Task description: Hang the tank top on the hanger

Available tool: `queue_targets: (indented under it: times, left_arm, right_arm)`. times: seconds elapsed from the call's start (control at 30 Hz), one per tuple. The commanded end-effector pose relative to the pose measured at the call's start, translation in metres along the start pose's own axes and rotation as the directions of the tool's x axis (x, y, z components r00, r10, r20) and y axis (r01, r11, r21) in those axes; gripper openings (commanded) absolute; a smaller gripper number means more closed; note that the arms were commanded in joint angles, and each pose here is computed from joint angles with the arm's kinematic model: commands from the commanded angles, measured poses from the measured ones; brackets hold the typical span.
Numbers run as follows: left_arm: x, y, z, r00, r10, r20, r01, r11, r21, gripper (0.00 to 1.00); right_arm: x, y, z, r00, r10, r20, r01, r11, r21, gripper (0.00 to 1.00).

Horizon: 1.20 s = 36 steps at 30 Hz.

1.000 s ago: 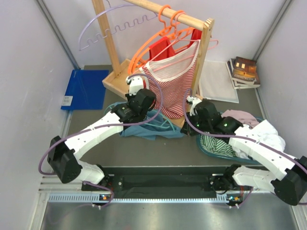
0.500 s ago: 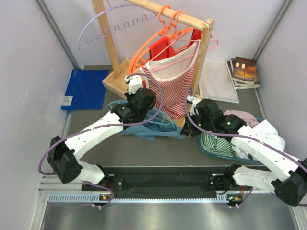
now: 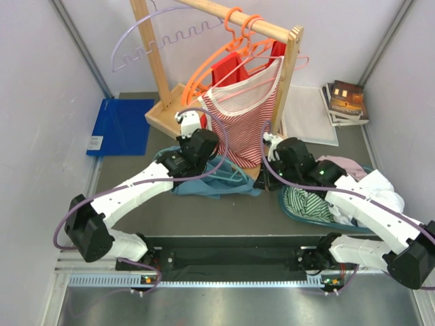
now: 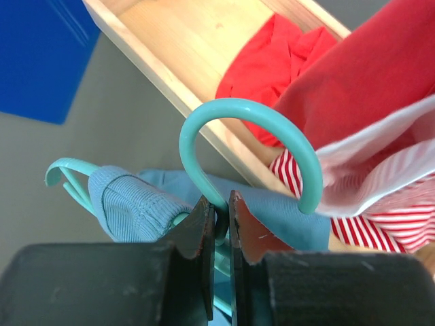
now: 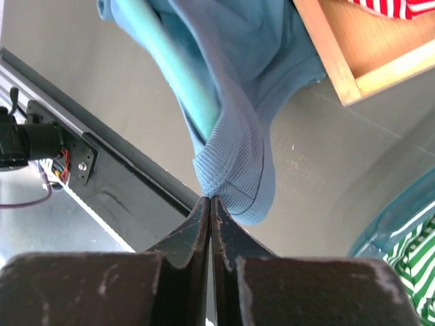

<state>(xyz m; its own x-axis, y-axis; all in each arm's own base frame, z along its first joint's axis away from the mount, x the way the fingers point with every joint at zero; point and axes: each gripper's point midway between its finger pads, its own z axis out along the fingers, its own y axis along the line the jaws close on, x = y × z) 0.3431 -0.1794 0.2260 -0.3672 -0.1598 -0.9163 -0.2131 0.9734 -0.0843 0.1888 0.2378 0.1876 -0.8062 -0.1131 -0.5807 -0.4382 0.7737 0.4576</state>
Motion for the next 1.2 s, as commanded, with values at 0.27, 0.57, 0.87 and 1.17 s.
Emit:
queue_targets:
  times: [0.27,0.57,0.87,1.17]
  left_arm:
    - [0.010,-0.005,-0.021,0.993,-0.103,-0.062,0.109,0.988,0.105,0.00]
    - [0.011,-0.011,-0.022,0.993,-0.097,-0.065,0.105,0.987,0.118,0.00]
    - [0.013,-0.023,-0.022,0.992,-0.101,-0.077,0.111,0.985,0.132,0.00]
    - [0.006,-0.020,-0.032,0.996,-0.060,-0.065,0.071,0.981,0.182,0.00]
  right_arm:
    - [-0.067,0.038,0.009,0.987,0.015,0.157,0.003,0.994,-0.113,0.00]
    - [-0.085,0.049,0.012,0.985,-0.007,0.170,0.030,0.990,-0.136,0.00]
    - [-0.103,0.067,0.022,0.983,-0.024,0.179,0.054,0.984,-0.167,0.00]
    - [-0.106,0.064,0.014,0.964,-0.149,0.221,0.185,0.971,-0.150,0.48]
